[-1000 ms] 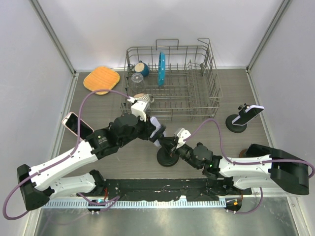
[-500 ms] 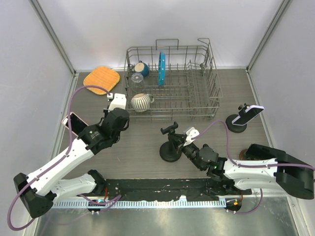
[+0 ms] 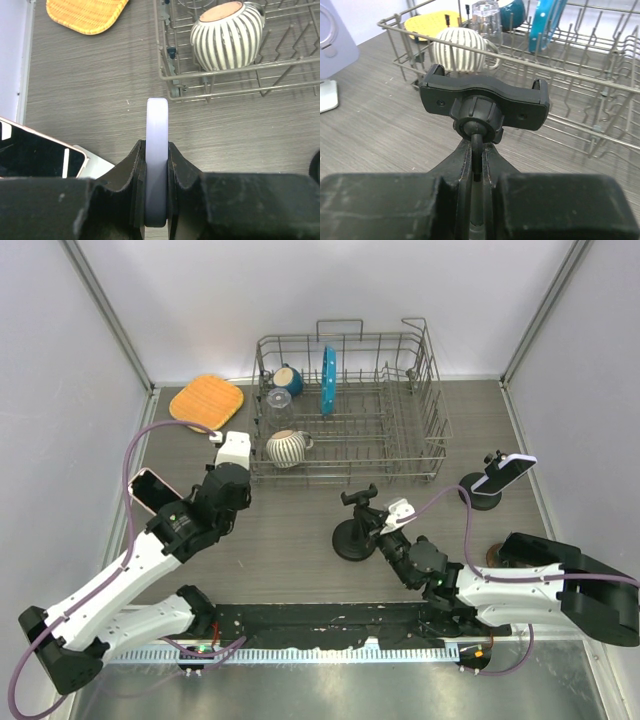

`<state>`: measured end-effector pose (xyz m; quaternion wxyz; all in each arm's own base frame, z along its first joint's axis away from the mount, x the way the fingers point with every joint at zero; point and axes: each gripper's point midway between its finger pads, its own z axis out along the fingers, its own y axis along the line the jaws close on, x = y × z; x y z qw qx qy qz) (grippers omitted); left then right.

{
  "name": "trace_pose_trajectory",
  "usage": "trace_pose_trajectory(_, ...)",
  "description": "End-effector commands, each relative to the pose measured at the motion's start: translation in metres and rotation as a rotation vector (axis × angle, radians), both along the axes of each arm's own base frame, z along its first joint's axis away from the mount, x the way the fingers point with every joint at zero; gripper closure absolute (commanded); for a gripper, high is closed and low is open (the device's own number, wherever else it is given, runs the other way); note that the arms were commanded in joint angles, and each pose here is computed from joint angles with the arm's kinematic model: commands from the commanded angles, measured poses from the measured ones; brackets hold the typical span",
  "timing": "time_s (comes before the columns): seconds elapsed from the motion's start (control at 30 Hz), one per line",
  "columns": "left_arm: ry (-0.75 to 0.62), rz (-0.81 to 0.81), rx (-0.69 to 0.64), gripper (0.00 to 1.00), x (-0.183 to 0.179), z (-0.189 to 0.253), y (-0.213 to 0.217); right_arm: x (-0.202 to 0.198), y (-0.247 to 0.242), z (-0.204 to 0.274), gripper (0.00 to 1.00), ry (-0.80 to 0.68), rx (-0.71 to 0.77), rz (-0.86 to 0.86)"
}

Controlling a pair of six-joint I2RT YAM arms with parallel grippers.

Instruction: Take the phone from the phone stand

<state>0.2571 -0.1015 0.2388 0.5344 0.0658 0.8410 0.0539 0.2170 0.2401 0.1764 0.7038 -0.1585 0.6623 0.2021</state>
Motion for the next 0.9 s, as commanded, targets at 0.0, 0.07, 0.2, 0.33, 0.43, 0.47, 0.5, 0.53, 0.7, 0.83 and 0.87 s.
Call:
trace_pose_trajectory(0.0, -0.089, -0.04, -0.082, 1.0, 0.008, 0.024, -0.012, 0.013, -0.034, -0.01, 0.99, 0.001, -0.03, -0.183)
trace_pose_trajectory(0.07, -0.092, -0.051, -0.083, 1.0, 0.007, 0.025, -0.013, 0.015, -0.043, -0.008, 0.99, -0.003, -0.018, -0.231)
trace_pose_trajectory(0.2, -0.098, -0.064, -0.087, 1.0, 0.006, 0.026, -0.014, 0.024, -0.073, -0.005, 0.99, -0.004, 0.007, -0.398)
trace_pose_trajectory(0.33, -0.105, -0.073, -0.092, 1.0, 0.006, 0.028, -0.015, 0.037, -0.102, -0.005, 0.99, -0.009, 0.057, -0.512)
trace_pose_trajectory(0.43, -0.103, -0.081, -0.096, 1.0, 0.006, 0.027, -0.016, 0.051, -0.123, -0.003, 0.99, -0.014, 0.102, -0.582)
trace_pose_trajectory(0.47, -0.1, -0.086, -0.099, 1.0, 0.005, 0.026, -0.017, 0.055, -0.125, -0.003, 0.99, -0.019, 0.1, -0.583)
trace_pose_trajectory(0.5, -0.099, -0.088, -0.1, 1.0, 0.005, 0.026, -0.018, 0.059, -0.134, 0.001, 0.99, -0.035, 0.112, -0.608)
trace_pose_trajectory(0.53, -0.101, -0.091, -0.104, 1.0, 0.005, 0.027, -0.018, 0.063, -0.137, 0.002, 0.99, -0.042, 0.105, -0.618)
trace_pose_trajectory(0.7, -0.097, -0.101, -0.106, 1.0, 0.005, 0.025, -0.02, 0.075, -0.134, 0.005, 0.99, -0.081, 0.046, -0.609)
trace_pose_trajectory(0.83, -0.108, -0.103, -0.119, 1.0, 0.004, 0.028, -0.02, 0.082, -0.127, 0.0, 0.98, -0.09, -0.003, -0.585)
trace_pose_trajectory(0.87, -0.109, -0.103, -0.12, 1.0, 0.004, 0.028, -0.02, 0.083, -0.126, -0.002, 0.94, -0.089, -0.008, -0.582)
